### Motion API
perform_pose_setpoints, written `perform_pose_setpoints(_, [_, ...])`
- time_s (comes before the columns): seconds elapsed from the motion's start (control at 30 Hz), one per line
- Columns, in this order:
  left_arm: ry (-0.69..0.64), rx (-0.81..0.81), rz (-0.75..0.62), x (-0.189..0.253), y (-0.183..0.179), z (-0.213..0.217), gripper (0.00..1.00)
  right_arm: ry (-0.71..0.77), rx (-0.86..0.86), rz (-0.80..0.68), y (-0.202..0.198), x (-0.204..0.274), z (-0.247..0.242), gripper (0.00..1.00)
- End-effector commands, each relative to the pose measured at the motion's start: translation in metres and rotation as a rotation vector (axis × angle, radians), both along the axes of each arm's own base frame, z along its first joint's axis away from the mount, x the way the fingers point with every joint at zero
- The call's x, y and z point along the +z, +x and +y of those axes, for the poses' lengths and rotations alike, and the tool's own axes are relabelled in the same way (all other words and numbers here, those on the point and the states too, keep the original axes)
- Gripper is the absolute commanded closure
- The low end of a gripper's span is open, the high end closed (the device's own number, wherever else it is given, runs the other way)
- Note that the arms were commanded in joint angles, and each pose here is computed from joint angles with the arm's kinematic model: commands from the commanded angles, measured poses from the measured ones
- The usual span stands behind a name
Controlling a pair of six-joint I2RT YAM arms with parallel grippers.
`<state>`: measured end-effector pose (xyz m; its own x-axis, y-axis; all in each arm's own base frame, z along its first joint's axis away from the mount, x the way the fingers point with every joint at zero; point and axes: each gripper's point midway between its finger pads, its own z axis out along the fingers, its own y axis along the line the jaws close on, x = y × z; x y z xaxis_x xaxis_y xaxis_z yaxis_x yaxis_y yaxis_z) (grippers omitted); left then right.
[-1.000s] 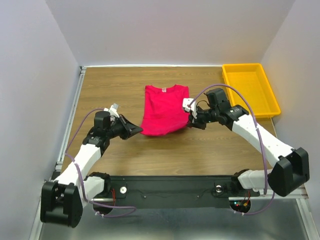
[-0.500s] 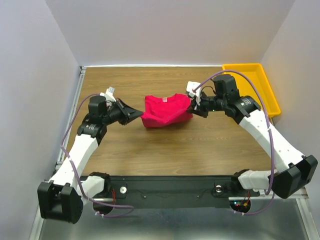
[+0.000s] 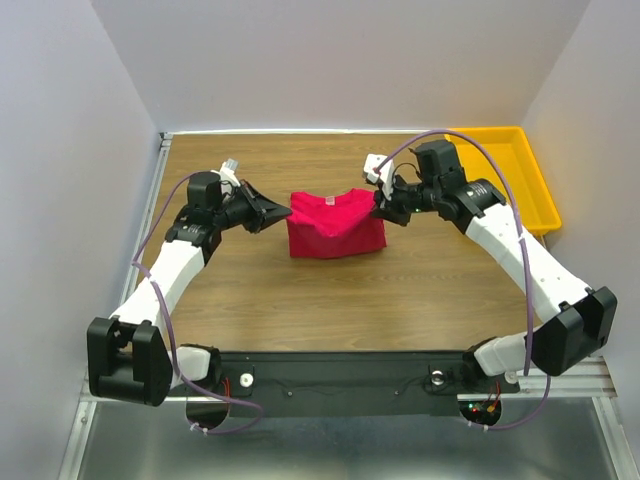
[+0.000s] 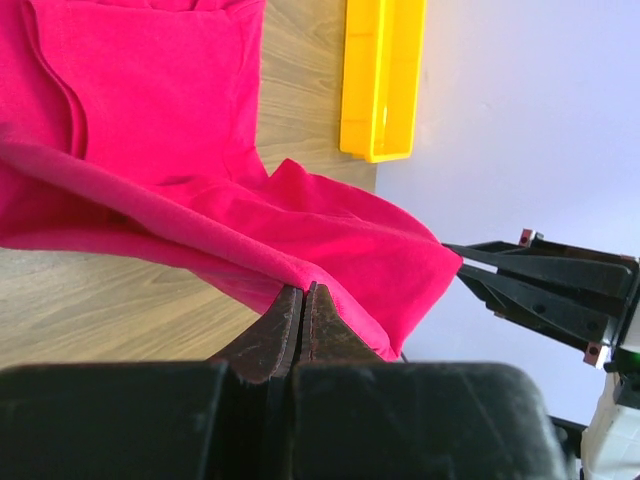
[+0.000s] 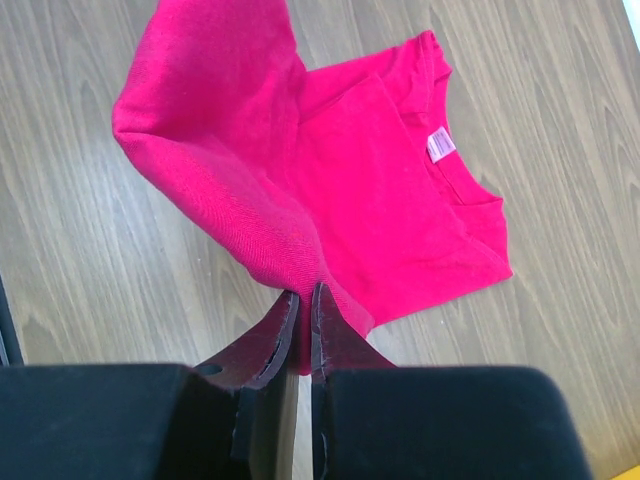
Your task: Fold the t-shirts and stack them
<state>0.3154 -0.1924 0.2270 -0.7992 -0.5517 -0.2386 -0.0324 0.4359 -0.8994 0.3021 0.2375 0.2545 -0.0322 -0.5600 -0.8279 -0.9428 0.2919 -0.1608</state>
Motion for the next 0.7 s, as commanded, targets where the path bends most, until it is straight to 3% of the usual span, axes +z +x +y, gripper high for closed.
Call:
perform_pose_setpoints(0.0, [-0.038, -0.038, -0.113, 0.030, -0.004, -0.005, 1.00, 0.041, -0.034, -0.075, 0.013, 0.024, -0.004, 0.99])
perform_pose_setpoints(0.27, [-0.050, -0.030, -0.098, 0.023, -0.020, -0.002, 1.00, 0.056, -0.034, -0.070, 0.011, 0.025, -0.007, 1.00])
perform_pose_setpoints(0.67, [-0.075, 0.008, -0.002, -0.012, -0.074, 0.009, 1.00, 0.058, 0.096, 0.025, -0.047, -0.007, -0.014, 0.99])
